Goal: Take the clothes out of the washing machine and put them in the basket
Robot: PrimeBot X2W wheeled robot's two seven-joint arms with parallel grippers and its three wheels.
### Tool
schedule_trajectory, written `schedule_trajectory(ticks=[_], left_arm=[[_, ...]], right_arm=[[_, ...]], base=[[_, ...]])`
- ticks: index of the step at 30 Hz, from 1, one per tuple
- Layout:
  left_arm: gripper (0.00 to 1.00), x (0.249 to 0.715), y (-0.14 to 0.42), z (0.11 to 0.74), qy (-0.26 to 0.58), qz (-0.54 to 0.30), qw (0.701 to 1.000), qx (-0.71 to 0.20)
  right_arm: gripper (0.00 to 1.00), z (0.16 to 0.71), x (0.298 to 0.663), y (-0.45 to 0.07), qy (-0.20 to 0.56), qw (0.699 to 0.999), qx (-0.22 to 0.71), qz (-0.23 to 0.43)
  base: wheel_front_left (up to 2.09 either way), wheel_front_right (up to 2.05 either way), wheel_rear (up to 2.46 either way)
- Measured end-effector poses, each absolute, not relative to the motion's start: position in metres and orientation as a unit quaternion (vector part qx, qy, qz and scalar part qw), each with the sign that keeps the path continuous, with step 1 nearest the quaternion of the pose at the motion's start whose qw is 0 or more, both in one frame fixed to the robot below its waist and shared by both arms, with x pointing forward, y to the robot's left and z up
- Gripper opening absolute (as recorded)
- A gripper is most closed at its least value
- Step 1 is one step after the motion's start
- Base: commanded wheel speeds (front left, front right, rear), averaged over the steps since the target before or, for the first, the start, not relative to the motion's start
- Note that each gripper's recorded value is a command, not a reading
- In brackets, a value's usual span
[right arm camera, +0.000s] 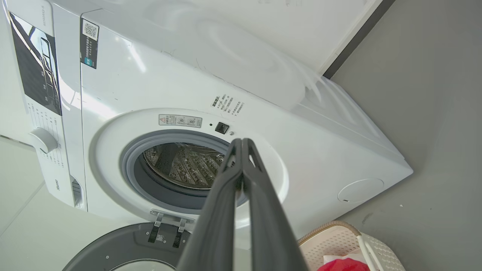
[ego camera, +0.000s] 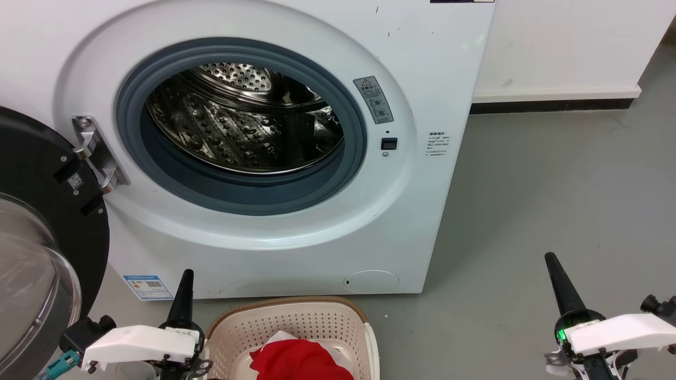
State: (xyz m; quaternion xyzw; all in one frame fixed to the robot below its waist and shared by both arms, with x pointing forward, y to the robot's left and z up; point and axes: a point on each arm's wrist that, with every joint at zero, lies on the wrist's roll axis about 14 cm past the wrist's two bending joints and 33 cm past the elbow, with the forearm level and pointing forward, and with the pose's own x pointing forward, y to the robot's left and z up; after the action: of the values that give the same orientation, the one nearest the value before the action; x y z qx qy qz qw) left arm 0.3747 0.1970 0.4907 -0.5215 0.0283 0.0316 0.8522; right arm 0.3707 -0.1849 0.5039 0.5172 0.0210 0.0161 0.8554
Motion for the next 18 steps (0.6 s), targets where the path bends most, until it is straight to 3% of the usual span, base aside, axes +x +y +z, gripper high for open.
schedule_trajectory(ticks=[18], left_arm=[[0.00, 0.3793, 0.1972, 0.4945, 0.023, 0.023, 0.803, -0.595]], right_arm=[[0.00, 0.5027, 0.3763, -0.1907, 0.018, 0.806, 0.592, 0.006]], base=[[0.00, 0.00, 0.00]])
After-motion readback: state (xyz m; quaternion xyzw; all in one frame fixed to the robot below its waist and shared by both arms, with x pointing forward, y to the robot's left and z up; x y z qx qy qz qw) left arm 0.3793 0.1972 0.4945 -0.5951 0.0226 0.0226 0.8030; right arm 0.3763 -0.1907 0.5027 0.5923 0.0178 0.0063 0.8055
